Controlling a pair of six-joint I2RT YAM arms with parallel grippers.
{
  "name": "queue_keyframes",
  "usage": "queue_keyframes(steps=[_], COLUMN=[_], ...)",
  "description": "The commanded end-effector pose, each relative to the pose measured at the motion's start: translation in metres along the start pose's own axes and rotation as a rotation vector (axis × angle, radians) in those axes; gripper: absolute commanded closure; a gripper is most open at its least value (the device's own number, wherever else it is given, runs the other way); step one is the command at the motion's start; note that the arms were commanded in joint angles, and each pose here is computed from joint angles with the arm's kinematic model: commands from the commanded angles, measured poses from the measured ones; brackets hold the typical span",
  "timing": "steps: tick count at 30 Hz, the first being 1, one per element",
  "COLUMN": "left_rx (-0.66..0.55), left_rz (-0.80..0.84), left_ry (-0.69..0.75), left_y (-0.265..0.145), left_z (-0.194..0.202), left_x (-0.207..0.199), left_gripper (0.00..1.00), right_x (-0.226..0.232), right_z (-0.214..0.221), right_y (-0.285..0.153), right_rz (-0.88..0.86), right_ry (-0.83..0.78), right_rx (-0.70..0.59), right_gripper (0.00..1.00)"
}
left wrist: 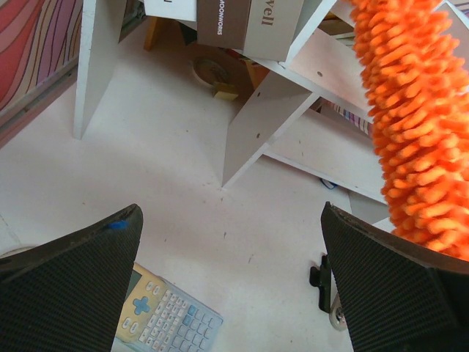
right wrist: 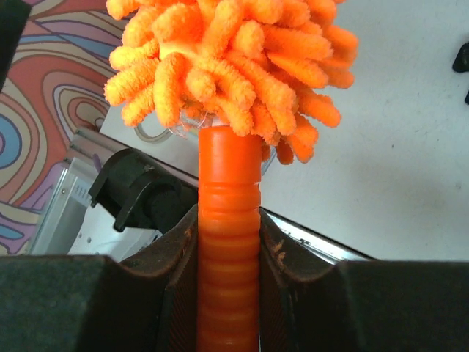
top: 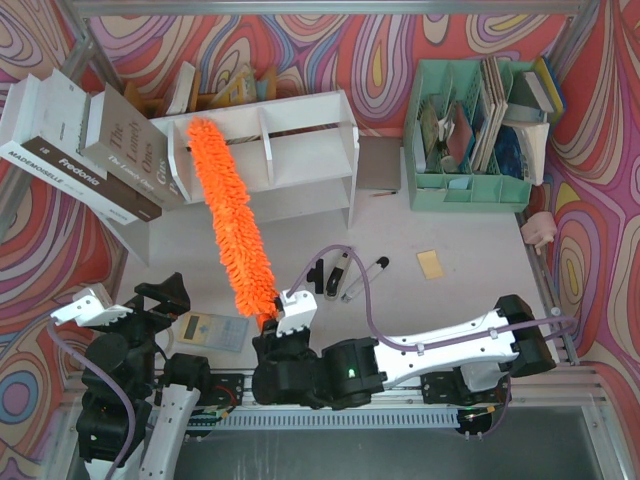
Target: Dust the bookshelf with a duster
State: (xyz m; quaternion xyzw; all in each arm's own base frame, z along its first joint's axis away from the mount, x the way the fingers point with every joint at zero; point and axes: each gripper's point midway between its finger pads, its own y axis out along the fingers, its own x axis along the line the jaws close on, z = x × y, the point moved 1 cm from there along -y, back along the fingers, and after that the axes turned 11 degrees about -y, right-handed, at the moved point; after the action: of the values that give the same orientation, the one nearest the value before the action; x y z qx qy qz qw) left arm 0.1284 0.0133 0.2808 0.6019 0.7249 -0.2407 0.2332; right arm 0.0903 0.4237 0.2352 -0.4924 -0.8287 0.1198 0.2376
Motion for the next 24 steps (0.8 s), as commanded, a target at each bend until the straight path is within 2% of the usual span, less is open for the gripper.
queue_keyframes(steps=[1,10,24], left_rx=[0.005,0.006,0.011], left_rz=[0.006,0.004,0.004], left_ry=[-0.005,-0.002,-0.001], left_y=[0.001,0.002,0.002], left_z=[0.001,0.001,0.002], left_x=[-0.001,-0.001,-0.001], left_gripper=[0.01,0.01,0.02], right_x=[0.006,-0.028,-0.075], right_z=[-0.053,-0.079,-0.054], right_y=[-0.026,-0.051,-0.051], right_rz=[0.017,0.085,0.197], right_ry=[0.009,0.066,0.154], right_rx=[-0.189,-0.276,-0.229], right_gripper=[1.0,1.0,1.0])
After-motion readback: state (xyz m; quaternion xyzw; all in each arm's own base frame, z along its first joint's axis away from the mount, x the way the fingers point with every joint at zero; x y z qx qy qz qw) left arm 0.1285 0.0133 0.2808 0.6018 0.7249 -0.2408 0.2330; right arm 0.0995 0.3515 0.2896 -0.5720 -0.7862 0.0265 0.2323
